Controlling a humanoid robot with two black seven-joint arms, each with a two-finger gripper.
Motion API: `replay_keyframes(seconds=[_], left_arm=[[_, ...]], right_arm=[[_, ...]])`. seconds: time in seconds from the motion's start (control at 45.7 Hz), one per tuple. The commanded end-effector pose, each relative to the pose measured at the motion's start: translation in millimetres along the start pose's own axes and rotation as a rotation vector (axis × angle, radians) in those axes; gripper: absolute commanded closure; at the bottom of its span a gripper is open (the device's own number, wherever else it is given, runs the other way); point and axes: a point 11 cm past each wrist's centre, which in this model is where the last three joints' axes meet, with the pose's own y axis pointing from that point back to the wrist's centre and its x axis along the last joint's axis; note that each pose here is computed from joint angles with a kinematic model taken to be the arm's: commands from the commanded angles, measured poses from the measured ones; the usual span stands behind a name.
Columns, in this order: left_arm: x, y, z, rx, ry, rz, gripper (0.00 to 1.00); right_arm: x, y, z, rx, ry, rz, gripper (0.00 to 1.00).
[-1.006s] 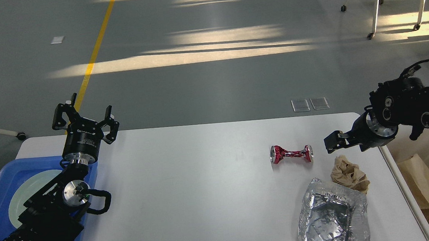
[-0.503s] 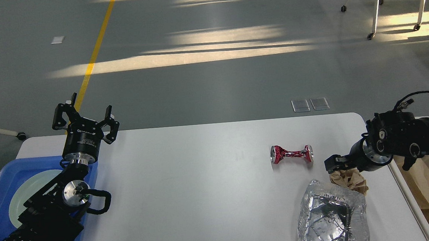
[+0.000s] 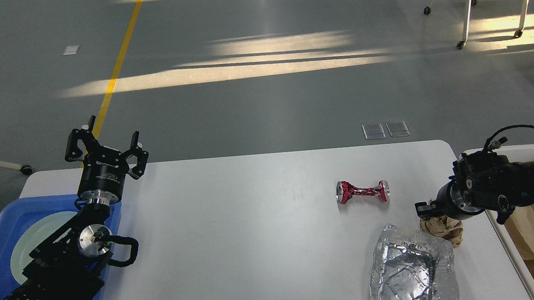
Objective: Tidy desktop
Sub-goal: 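Lower the right gripper onto the crumpled brown paper and grasp it, then lift the brown paper and release it into the white bin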
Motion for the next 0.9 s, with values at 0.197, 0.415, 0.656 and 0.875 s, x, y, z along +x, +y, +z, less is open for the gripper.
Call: replay_keyframes(seconds=[0.197, 0.415, 0.656, 0.875], left_arm=[[-0.3, -0.3, 0.0, 0.001, 0.000, -0.001, 0.04], [-0.3, -0.3, 0.2, 0.000, 0.000, -0.001, 0.04], [-0.3, -0.3, 0.2, 0.000, 0.000, -0.001, 0.04], [-0.3, -0.3, 0.0, 0.001, 0.000, -0.001, 0.04]], right_arm=[[3.2, 2.1, -1.6, 0.010, -0.027, 0.001, 1.00], [46.7, 35.9, -3.8, 0.027, -0.040, 0.049, 1.00], [130.8, 154.7, 2.8, 0.092, -0.088, 0.075, 1.00], [155.5, 289.3, -19.4, 0.262, -0.064, 0.050, 1.00]])
